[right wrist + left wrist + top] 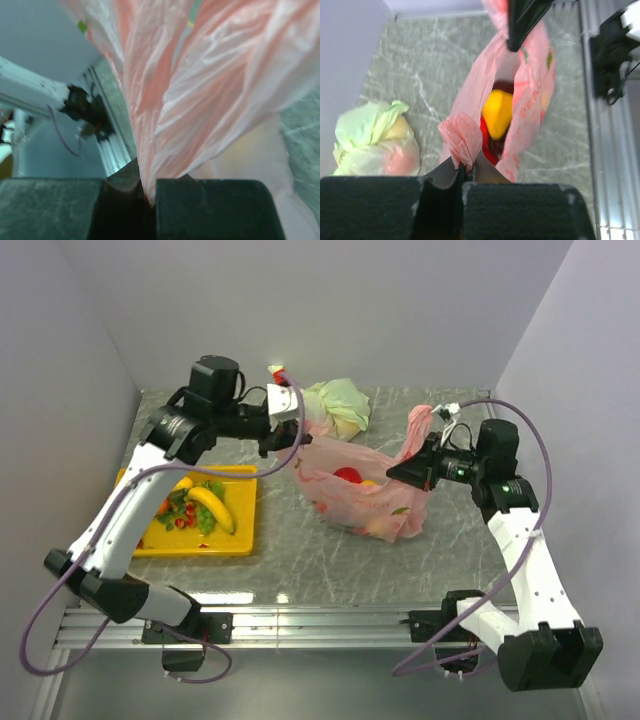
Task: Place the fake fruits into the plastic bag and tie a complex knot
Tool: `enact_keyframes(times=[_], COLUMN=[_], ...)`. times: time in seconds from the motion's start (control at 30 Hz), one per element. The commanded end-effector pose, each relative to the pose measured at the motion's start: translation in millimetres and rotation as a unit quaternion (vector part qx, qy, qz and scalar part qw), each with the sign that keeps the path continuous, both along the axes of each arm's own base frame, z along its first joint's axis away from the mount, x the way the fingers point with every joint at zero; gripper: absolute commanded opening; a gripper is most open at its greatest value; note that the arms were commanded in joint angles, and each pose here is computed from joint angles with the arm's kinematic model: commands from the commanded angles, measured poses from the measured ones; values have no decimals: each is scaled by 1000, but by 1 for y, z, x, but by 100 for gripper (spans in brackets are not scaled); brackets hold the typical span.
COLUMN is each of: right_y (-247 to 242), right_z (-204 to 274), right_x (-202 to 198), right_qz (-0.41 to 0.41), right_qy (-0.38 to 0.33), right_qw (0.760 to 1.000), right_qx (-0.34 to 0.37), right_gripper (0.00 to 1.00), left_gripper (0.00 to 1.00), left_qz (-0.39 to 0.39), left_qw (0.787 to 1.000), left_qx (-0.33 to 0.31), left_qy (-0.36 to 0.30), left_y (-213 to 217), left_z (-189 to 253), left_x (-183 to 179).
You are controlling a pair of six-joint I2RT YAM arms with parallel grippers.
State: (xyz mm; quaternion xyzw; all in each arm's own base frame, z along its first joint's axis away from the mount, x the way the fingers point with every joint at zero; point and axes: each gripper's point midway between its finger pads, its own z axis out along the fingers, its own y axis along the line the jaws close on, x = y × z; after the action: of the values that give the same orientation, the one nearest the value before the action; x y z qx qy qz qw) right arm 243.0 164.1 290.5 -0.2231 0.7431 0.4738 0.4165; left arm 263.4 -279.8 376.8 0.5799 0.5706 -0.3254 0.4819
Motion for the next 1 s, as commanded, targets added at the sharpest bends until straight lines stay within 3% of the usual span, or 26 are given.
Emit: enact_keyframes(times=[0.0, 0.03, 0.13, 0.23, 0.3, 0.43, 0.67, 0.97], right_y=[1, 0, -2, -13, -19, -35, -68, -89], right_z=[26, 27, -1, -27, -49, -74, -153, -223], right_x=[1, 11, 42, 74, 87, 110, 130, 122], right_qz=[-31, -42, -75, -99, -117, -178, -294, -307], right_qy=[38, 29, 92, 141, 190, 220, 255, 265], right_qw=[997, 996, 989, 981, 970, 952, 921, 905], right_qx=[59, 69, 85, 91, 100, 112, -5, -126], right_gripper=[0, 0, 0, 0, 0, 0, 0, 0], left_gripper=[0, 0, 0, 0, 0, 0, 0, 0], left_qz=[-8, -1, -17, -30, -60, -98, -143, -127], left_qw=[999, 999, 1000, 994, 991, 980, 963, 944], left_qx=[-43, -30, 5, 65, 90, 146, 214, 282], left_qy=[17, 29, 22, 79, 77, 95, 77, 111], left_y=[14, 15, 17, 24, 24, 28, 15, 17], left_z=[29, 5, -40, -125, -151, -207, -278, -349], left_x=[-33, -28, -25, -30, -36, -63, -112, -112])
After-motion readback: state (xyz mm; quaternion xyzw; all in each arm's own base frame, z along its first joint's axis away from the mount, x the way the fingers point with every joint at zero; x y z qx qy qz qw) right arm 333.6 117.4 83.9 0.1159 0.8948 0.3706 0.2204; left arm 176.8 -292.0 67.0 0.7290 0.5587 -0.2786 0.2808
